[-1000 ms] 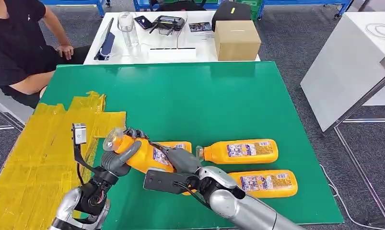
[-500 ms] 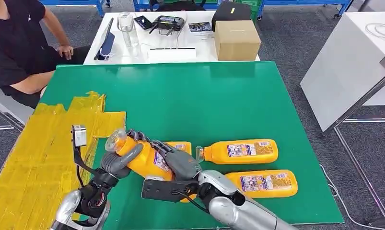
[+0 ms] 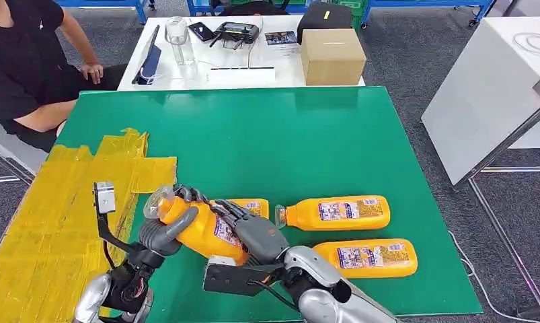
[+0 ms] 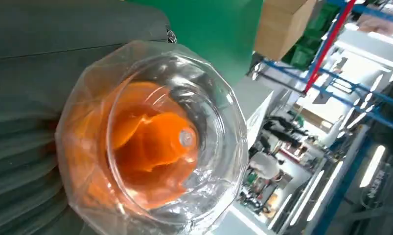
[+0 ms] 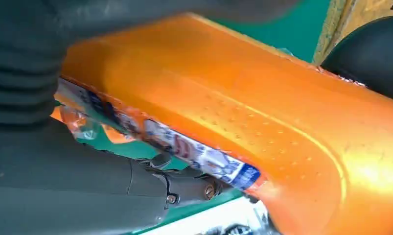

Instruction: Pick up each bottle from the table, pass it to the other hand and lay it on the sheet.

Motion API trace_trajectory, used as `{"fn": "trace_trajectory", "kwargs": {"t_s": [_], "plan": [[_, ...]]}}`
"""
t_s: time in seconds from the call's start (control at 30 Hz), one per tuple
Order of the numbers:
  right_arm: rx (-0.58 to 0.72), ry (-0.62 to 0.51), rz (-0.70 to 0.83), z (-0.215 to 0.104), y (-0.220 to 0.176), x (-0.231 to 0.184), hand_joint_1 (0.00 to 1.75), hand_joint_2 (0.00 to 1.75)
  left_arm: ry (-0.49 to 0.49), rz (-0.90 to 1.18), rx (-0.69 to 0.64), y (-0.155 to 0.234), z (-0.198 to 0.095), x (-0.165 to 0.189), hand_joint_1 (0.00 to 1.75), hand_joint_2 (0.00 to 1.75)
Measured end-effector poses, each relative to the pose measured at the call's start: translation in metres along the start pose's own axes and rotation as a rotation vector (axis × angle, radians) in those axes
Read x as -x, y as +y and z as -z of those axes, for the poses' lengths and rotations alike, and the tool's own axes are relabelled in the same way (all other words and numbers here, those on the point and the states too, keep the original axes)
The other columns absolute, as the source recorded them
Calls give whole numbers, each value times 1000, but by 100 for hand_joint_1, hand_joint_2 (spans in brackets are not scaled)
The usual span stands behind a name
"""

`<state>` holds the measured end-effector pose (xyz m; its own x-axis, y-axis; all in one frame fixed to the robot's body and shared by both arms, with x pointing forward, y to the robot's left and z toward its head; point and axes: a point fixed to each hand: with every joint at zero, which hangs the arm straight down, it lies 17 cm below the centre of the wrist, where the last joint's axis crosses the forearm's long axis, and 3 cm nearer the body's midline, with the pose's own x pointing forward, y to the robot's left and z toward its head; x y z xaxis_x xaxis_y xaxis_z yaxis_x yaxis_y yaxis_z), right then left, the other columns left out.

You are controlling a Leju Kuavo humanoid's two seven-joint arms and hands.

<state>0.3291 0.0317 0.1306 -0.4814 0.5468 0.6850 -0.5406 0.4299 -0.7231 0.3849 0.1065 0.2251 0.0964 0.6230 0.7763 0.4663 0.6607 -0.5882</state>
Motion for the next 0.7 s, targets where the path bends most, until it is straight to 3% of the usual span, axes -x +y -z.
{"fn": "trace_trajectory", "kwargs": {"t_s": [0.7], "plan": [[115,-56,-45,-18,-42,-16,0,0,-319,508,-122,16,10,-93,175,175]]}}
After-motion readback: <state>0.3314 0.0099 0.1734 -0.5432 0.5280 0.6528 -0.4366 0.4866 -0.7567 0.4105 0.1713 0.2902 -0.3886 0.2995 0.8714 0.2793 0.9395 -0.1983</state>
